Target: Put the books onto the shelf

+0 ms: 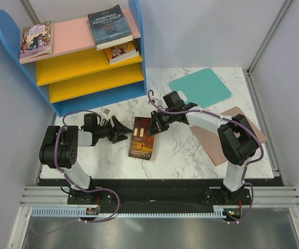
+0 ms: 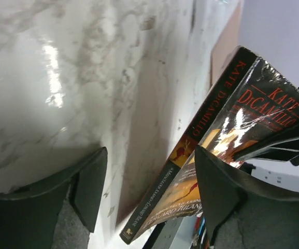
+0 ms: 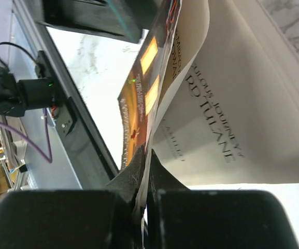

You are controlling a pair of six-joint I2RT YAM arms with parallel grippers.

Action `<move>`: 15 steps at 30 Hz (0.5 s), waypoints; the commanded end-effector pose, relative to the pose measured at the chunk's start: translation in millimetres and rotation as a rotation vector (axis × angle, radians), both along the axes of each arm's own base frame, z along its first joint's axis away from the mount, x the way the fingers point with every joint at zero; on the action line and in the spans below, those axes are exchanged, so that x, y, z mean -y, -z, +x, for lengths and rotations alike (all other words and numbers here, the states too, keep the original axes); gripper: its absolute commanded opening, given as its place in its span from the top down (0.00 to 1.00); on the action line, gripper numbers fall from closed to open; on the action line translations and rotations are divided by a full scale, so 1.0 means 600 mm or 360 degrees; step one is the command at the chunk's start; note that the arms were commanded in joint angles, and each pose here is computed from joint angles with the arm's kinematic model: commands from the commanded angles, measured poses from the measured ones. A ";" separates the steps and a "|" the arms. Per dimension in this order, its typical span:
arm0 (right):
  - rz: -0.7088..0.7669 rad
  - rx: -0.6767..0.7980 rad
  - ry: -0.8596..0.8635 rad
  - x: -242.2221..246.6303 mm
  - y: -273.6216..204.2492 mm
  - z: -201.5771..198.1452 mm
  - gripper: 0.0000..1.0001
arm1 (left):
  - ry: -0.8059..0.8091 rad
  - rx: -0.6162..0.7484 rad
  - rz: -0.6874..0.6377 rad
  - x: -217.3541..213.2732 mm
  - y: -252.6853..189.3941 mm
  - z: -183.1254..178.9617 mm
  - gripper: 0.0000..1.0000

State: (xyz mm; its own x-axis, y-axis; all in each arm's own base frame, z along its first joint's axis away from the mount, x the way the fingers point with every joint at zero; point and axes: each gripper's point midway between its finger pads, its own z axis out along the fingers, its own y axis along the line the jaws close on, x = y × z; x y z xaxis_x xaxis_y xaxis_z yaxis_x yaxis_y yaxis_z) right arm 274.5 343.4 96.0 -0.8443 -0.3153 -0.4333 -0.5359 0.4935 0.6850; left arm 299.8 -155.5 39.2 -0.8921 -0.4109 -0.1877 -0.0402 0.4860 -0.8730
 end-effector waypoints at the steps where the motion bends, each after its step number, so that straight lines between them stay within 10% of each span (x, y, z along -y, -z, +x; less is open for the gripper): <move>1: 0.0168 0.0201 -0.0098 -0.014 -0.104 0.007 1.00 | 0.0141 0.0212 -0.0182 0.037 -0.030 0.000 0.24; 15: 0.0199 0.0223 -0.0062 -0.018 -0.139 0.042 1.00 | 0.0285 0.0462 -0.0429 0.089 -0.088 -0.072 0.35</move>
